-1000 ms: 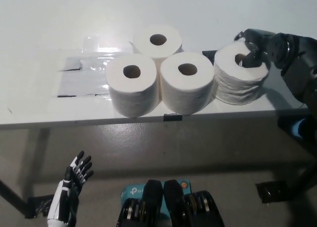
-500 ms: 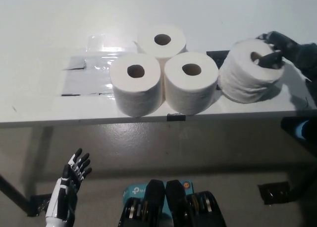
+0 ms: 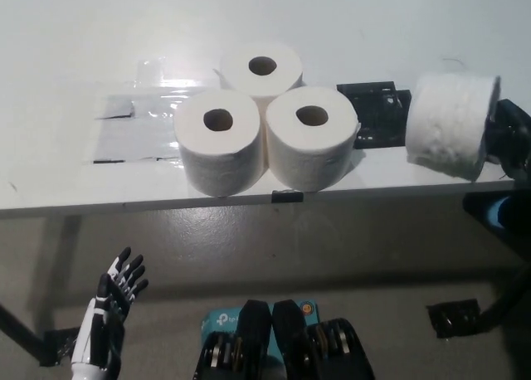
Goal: A few rolls of toilet paper are kept infront of the robot and the robot uses its right hand to lift one of the rolls and and places it on top of the other rolls to stack it.
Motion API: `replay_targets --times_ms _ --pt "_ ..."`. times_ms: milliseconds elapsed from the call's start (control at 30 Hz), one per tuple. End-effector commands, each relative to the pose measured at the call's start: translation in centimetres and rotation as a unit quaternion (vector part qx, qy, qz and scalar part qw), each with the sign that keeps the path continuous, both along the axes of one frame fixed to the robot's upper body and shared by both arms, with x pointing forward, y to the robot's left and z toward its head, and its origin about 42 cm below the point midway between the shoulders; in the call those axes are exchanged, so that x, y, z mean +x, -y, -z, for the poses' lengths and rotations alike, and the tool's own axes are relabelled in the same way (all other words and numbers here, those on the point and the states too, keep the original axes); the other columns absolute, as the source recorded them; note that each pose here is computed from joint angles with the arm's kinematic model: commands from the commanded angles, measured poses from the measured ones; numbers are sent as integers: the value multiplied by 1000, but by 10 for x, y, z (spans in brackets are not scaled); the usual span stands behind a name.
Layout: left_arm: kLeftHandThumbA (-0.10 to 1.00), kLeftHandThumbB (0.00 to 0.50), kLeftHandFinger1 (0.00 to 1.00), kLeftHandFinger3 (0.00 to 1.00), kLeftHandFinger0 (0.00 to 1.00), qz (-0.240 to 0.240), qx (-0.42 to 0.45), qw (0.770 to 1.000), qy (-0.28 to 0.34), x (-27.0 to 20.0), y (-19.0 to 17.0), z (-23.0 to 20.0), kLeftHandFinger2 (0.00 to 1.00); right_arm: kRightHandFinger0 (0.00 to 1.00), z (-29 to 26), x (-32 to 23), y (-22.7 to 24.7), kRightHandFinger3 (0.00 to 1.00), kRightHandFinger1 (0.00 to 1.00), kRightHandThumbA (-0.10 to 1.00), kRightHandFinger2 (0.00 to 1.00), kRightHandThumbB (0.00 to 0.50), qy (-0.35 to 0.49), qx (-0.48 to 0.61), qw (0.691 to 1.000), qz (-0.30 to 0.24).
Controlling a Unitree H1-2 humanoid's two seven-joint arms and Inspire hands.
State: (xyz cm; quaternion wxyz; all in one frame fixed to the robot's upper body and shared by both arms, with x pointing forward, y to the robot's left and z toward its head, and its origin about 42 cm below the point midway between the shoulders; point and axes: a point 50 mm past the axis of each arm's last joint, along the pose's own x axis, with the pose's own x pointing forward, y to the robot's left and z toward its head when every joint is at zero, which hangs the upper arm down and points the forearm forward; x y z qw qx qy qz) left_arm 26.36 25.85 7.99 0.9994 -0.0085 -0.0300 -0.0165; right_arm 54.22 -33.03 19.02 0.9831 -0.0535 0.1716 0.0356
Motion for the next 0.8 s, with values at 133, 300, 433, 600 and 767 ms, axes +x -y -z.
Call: replay_targets --times_ms 133,300,433,600,767 --pt "1000 171 1000 1000 1000 5 -10 1000 27 0 -1 -10 1000 0 36 -12 -34 293 0 805 36 48 -55 195 979 0" --pt "1000 169 1000 1000 1000 6 -9 1000 25 1 -1 -10 1000 0 23 -6 -39 82 0 915 0 1 -25 282 959 -6" --pt "1000 174 1000 1000 1000 6 -10 1000 26 0 -2 -9 1000 0 2 2 -41 0 0 937 0 23 -1 354 935 -18" --pt "1000 170 1000 1000 1000 6 -15 1000 25 0 -2 -10 1000 0 -43 19 -39 0 0 925 0 44 46 401 914 -41" --pt "1000 164 1000 1000 1000 6 -12 1000 26 1 -2 -11 1000 0 -104 36 -39 0 0 964 0 53 94 398 909 -85"
